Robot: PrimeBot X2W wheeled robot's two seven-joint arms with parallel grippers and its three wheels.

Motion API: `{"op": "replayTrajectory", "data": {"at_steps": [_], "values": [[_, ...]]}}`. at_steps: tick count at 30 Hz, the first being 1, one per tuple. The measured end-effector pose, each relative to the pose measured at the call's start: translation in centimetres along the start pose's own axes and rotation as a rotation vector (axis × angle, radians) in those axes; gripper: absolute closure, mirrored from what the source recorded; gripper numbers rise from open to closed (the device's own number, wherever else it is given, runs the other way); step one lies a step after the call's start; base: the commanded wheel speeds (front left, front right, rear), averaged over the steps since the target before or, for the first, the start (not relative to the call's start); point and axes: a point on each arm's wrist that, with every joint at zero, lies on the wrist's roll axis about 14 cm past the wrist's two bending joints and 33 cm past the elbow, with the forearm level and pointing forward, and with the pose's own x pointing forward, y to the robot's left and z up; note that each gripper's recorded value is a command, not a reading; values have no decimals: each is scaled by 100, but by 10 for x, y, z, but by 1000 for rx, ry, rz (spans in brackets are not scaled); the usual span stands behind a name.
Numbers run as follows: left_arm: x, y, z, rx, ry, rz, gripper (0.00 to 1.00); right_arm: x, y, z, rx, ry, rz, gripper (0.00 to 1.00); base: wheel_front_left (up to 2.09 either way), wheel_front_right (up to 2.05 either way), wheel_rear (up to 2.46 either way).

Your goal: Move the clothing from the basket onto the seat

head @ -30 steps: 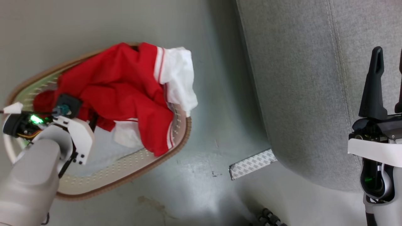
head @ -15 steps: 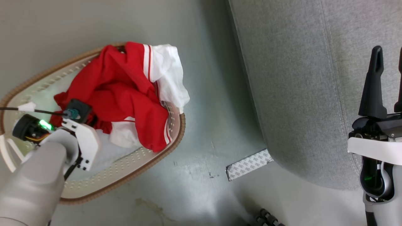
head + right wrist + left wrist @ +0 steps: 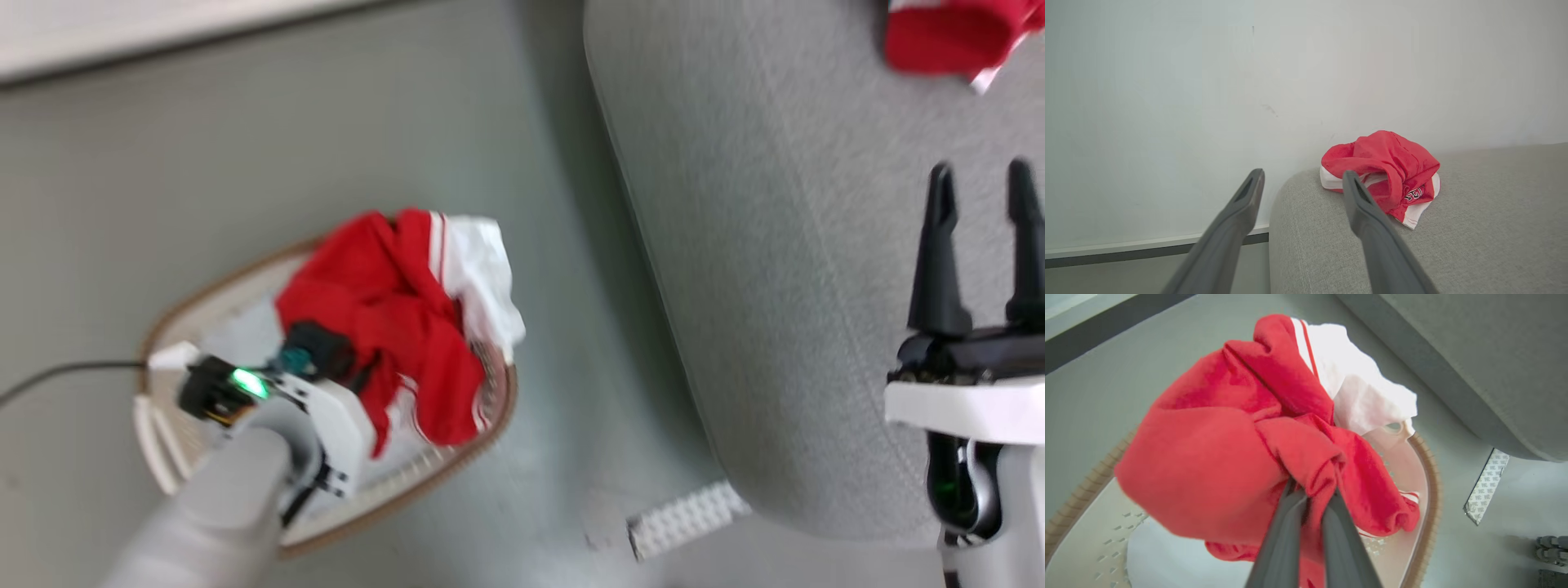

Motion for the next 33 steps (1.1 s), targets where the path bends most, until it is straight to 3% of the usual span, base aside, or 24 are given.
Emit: {"op": "replayTrajectory", "data": {"at_steps": [8,16,33], "values": [[-59,-25,96,-5,-250,39,100,-25,17,40,32,-71,53,0,0,0,0],[-136,-37,162,-35,-494,123,100,-49,33,75,75,-143,128,0,0,0,0],[-279,-79,293,157,-926,184,100,-82,97,84,175,-143,335,0,0,0,0]]}}
